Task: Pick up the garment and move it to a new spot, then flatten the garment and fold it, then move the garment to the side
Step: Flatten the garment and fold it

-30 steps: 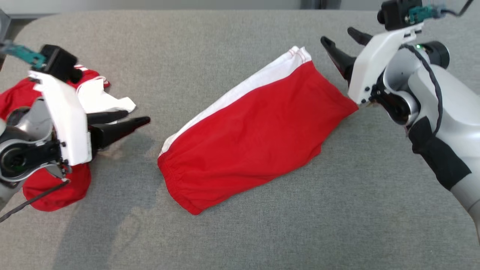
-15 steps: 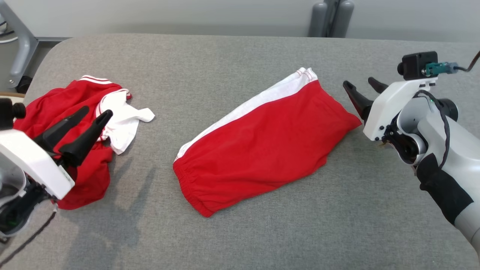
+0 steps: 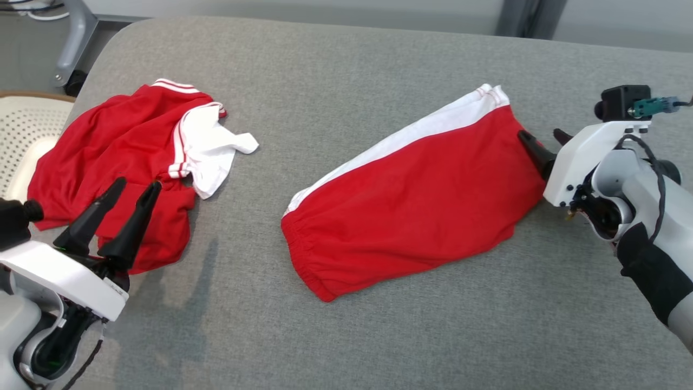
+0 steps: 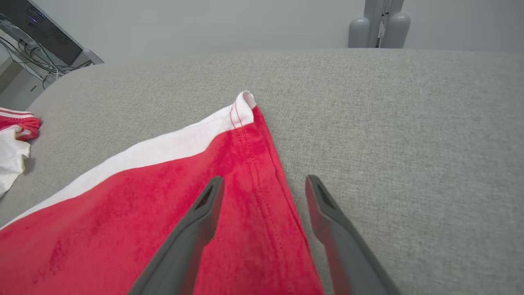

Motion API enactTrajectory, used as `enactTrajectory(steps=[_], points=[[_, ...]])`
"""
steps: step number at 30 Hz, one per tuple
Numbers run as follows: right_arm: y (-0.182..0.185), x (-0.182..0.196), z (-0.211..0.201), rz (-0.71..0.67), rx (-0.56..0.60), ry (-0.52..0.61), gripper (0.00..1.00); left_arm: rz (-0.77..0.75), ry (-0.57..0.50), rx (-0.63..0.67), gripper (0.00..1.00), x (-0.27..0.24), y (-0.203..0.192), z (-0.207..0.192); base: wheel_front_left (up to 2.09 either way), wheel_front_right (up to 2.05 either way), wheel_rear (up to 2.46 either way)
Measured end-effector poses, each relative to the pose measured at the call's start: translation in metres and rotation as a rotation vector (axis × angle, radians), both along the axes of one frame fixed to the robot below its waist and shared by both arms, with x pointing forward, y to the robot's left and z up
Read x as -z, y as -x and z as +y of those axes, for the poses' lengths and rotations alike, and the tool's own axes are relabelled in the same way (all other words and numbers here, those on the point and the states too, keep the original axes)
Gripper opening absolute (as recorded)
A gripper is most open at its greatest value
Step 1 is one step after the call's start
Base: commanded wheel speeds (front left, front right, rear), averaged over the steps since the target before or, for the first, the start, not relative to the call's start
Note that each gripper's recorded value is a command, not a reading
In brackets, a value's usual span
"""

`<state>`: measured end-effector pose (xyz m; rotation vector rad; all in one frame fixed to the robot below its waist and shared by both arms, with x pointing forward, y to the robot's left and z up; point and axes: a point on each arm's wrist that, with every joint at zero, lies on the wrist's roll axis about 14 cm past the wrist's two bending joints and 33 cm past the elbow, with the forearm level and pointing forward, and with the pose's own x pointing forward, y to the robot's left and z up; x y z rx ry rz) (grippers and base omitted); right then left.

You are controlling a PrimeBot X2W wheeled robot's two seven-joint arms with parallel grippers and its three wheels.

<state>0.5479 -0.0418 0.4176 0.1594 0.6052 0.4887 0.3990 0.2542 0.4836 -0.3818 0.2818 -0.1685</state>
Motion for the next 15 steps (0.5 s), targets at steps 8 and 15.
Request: enactTrajectory(steps=[8,15], points=[[-0.003,0.026,0.006,0.096,0.009,0.019,1.00,0.024,0.064,-0.098,1.00,0.017,0.018,0.012,0.00,0.00,0.00],[0.004,0.036,0.011,0.174,0.003,0.018,0.62,0.024,0.073,-0.126,1.00,0.024,0.026,0.013,0.00,0.00,0.00]])
